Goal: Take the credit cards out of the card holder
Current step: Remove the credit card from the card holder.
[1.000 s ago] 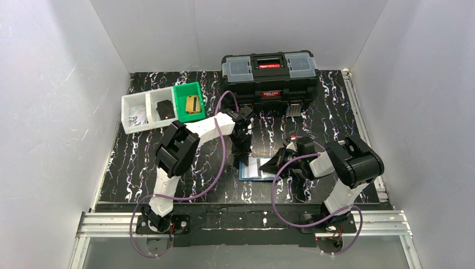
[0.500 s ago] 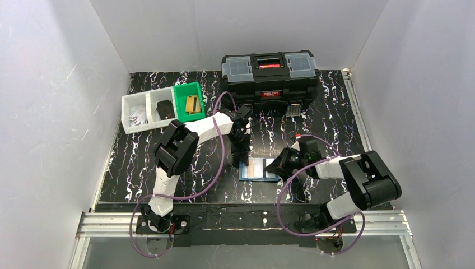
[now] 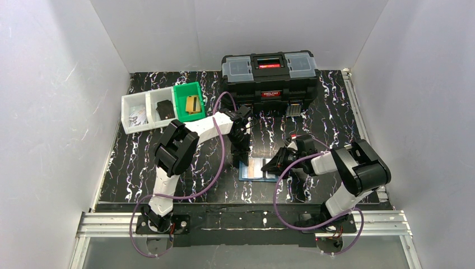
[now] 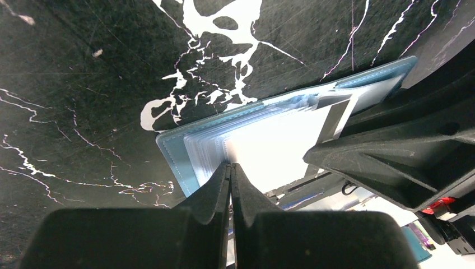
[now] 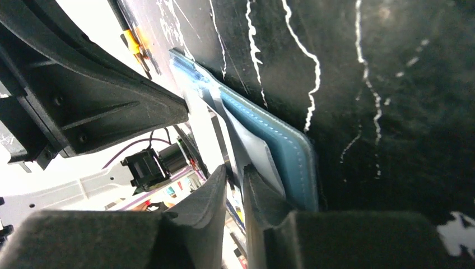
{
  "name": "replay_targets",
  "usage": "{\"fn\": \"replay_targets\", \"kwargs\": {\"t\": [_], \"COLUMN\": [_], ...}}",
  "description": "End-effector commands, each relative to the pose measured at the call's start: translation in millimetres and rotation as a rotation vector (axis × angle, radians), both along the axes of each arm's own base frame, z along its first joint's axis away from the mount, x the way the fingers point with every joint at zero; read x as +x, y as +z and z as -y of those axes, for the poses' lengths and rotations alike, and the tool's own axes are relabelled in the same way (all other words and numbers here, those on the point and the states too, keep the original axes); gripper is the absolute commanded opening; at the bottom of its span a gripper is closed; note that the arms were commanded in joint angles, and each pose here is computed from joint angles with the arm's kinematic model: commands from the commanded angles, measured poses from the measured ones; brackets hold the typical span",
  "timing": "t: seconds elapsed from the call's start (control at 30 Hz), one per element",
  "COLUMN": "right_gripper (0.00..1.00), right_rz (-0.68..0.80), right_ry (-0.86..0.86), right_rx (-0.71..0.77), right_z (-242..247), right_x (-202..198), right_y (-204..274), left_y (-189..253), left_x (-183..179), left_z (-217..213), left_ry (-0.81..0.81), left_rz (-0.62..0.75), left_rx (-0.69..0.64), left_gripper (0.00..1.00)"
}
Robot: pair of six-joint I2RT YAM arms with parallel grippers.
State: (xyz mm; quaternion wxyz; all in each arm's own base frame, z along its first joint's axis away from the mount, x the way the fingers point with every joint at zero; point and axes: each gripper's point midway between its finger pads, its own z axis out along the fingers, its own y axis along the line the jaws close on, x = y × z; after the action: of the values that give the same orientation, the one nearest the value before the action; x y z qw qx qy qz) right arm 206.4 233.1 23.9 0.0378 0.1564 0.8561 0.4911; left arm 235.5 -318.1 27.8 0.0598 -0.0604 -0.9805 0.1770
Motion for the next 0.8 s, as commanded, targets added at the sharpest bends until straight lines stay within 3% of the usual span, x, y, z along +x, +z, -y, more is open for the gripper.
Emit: {"fn": "replay_targets", "kwargs": {"t": [0.0, 0.23, 0.5, 0.77], "right_gripper": [0.18, 0.02, 0.01, 0.01], "right_rz": [-0.016, -0.002, 0.072, 0.154], "right_ry": [-0.034, -0.093, -0.130, -0.087], "right_rx": [-0.046, -0.125, -0.255, -0.180], "right_z": [6, 27, 50, 38], "right_x": [2, 0, 0, 12], "right_y": [-9, -10, 0, 40], "left_y": [-57, -58, -58, -28], "left_x": [-15, -15, -16, -2], "left_z": [-45, -50, -50, -31], "left_ry": [-0.037, -0.043, -0.048, -0.055], "left_rz": [-0.031, -0.028, -0.027, 0.029], "left_rx": [0.235, 0.256, 0.245, 0.164], "left_gripper": [0.00, 0.00, 0.00, 0.00]}}
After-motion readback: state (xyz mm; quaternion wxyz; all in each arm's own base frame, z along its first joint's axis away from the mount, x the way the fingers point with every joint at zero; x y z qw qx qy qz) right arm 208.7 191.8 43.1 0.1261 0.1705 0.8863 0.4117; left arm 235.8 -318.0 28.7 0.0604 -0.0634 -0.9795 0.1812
